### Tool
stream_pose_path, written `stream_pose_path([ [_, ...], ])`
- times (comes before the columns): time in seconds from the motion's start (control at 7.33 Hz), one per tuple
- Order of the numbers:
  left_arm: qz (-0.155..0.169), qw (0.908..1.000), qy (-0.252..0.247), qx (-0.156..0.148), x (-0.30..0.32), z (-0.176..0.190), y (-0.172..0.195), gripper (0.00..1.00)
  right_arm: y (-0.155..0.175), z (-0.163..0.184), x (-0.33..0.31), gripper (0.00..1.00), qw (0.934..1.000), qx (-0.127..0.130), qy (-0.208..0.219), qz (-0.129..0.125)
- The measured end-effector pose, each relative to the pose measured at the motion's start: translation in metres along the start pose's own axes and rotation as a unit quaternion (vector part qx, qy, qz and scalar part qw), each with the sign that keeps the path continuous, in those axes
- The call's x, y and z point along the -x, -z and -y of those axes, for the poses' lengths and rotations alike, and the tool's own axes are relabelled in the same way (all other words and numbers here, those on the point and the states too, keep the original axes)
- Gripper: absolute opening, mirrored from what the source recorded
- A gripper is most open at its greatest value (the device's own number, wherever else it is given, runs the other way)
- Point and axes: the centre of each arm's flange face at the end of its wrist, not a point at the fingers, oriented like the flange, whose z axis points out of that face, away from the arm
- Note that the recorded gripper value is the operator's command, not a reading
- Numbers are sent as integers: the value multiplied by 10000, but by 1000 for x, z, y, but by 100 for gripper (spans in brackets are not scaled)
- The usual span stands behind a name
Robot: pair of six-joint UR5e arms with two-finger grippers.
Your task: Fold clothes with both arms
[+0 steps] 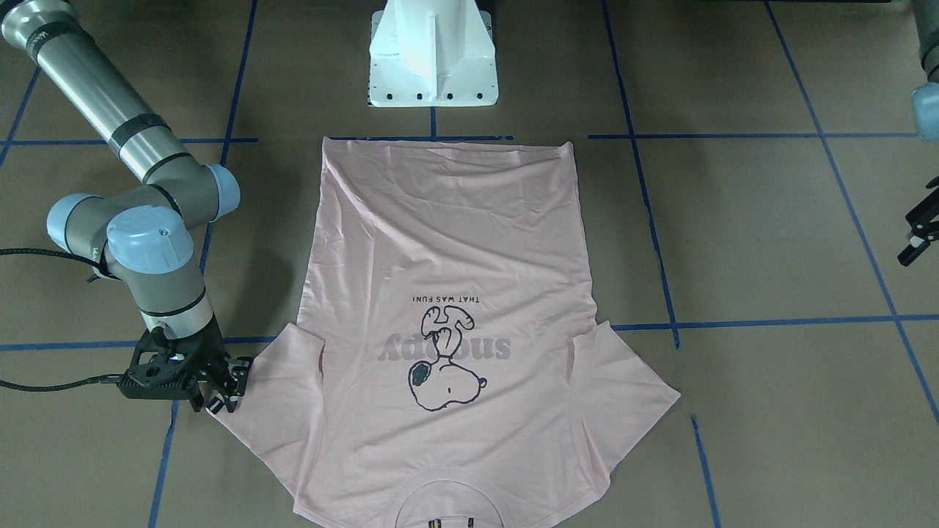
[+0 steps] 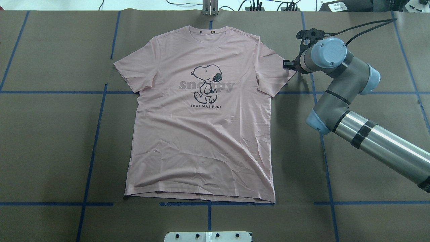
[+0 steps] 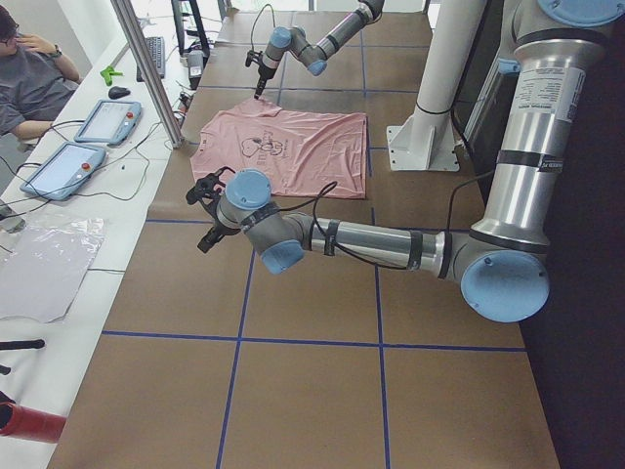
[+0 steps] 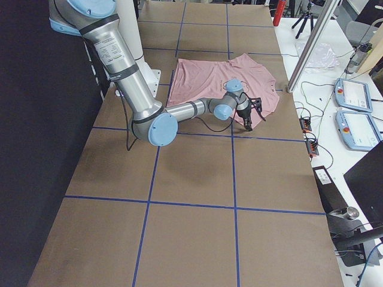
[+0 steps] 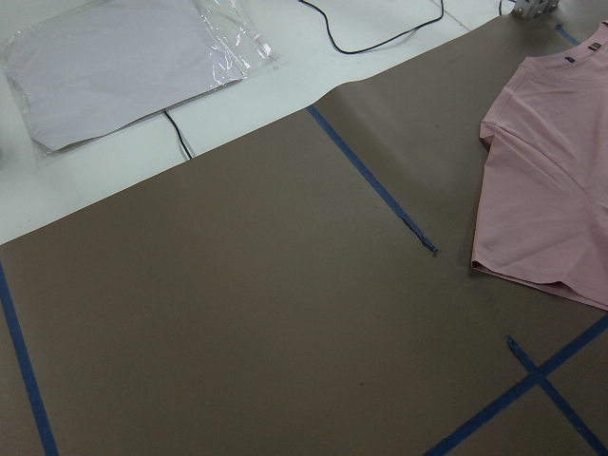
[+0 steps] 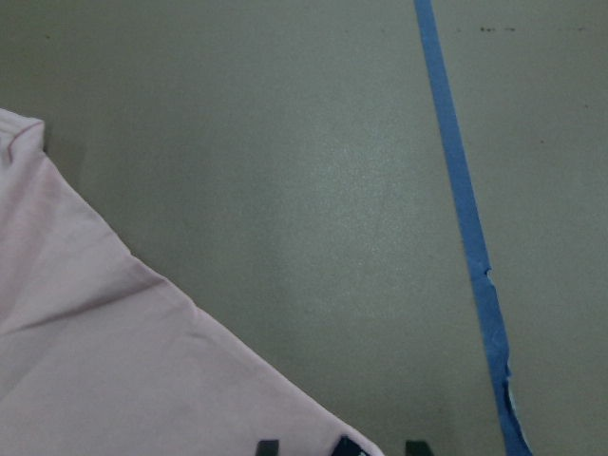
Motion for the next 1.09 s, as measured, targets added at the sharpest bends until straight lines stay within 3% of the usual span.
stream_pose_path([
  [0.14,0,10000,-3,-1,0,0,0,100,-1,0,-1,4,10000,6,-3,-11],
  [0.27,0,10000,-5,0,0,0,0,100,-1,0,0,0,10000,6,-28,-10],
  [0.68,0,10000,-8,0,0,-1,0,100,7,7,14,0,9997,-47,-225,82],
  [1.09,1,10000,-3,4,1,-1,0,100,32,27,75,0,9979,-187,-590,194],
])
